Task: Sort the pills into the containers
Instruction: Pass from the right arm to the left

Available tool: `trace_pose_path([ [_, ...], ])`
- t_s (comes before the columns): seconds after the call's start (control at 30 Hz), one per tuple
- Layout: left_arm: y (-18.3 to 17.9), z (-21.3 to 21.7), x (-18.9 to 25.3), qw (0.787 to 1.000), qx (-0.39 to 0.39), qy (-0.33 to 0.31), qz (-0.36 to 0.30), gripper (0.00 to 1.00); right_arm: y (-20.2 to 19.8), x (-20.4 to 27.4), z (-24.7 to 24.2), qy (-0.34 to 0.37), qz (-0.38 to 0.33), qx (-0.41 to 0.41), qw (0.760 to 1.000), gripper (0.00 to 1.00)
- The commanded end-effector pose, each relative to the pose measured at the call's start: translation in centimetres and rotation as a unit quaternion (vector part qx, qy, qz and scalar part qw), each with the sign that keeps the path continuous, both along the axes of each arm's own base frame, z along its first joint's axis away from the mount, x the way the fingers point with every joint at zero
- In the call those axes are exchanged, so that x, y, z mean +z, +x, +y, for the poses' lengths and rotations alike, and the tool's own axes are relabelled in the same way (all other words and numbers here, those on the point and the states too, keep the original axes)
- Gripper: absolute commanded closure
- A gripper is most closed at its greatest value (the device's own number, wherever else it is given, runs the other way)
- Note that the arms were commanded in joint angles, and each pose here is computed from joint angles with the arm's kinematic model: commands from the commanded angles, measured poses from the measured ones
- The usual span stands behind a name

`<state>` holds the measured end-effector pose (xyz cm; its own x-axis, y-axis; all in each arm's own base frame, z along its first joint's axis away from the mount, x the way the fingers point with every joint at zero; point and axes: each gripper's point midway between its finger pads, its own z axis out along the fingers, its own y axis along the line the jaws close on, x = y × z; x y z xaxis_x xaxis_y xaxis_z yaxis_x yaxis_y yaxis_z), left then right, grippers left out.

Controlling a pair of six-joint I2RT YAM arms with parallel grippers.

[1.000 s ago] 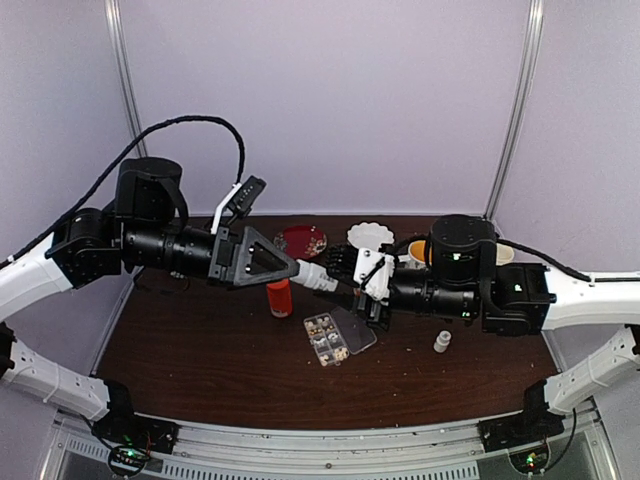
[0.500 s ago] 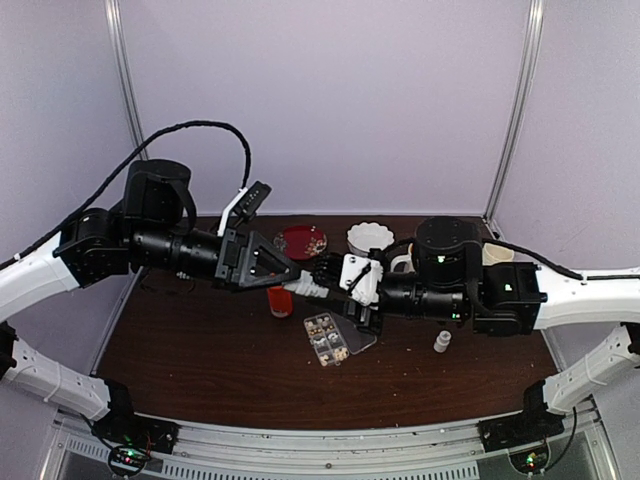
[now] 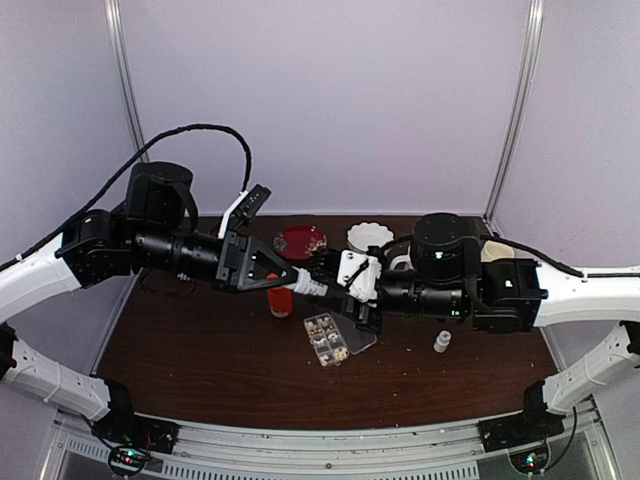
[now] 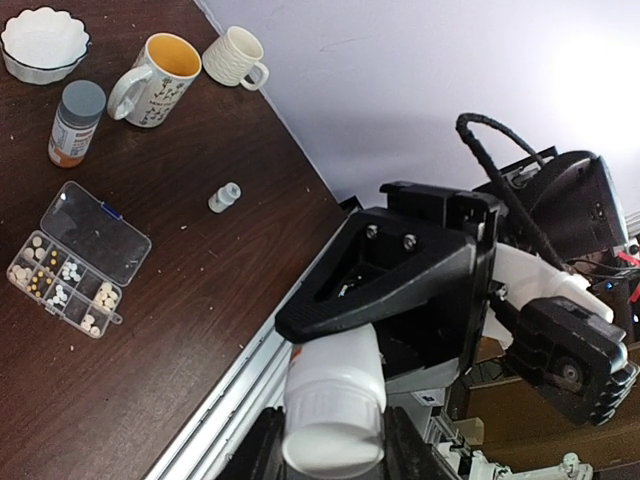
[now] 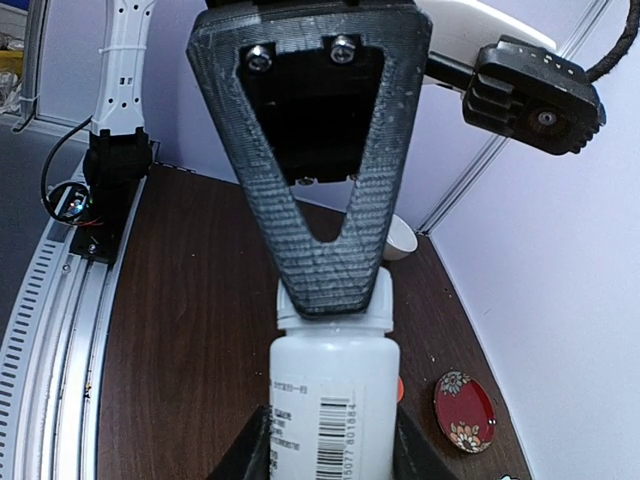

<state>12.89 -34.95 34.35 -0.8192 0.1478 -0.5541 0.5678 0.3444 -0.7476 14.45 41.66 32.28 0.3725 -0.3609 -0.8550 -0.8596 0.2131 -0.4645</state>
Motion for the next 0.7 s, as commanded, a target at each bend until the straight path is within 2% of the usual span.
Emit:
trace_pose_path([
  [0.0, -0.3, -0.6, 0.8, 0.999, -0.022, -0.020, -0.021, 0.94, -0.2, 0.5, 0.6, 0.004, 0.017, 0.002, 1.000, 1.00],
  [0.03, -0.3, -0.6, 0.8, 0.999, -0.023, -0.020, -0.026, 0.99, -0.5, 0.5, 0.7, 0.006, 0.024, 0.009, 1.000, 1.00],
  [0.07, -0.3, -0.6, 0.7, 0.999, -0.025, -0.019, -0.030, 1.00, -0.6, 0.6, 0.8, 0.010, 0.032, 0.015, 0.999, 1.00],
  [0.23, 0.1, -0.2, 0.4, 0.998, -0.019, -0.008, -0.061, 1.00, -1.1, 0.8, 1.3, 0.026, 0.098, 0.047, 0.994, 1.00],
  [0.33, 0.4, 0.0, -0.2, 0.998, -0.011, 0.003, -0.068, 1.00, -1.1, 0.1, 1.5, 0.020, 0.110, 0.048, 0.993, 1.00],
  [0.47, 0.4, 0.1, -0.6, 0.996, -0.016, 0.010, -0.082, 1.00, -1.7, 0.6, 1.5, 0.047, 0.150, 0.079, 0.984, 1.00],
  [0.6, 0.6, 0.3, -0.8, 0.996, -0.014, 0.012, -0.092, 1.00, -1.5, 0.3, 1.6, 0.045, 0.156, 0.078, 0.984, 1.00],
  [0.67, 0.6, 0.3, -1.0, 0.996, -0.012, 0.017, -0.090, 1.00, -1.1, 0.0, 1.5, 0.042, 0.155, 0.067, 0.985, 0.74],
])
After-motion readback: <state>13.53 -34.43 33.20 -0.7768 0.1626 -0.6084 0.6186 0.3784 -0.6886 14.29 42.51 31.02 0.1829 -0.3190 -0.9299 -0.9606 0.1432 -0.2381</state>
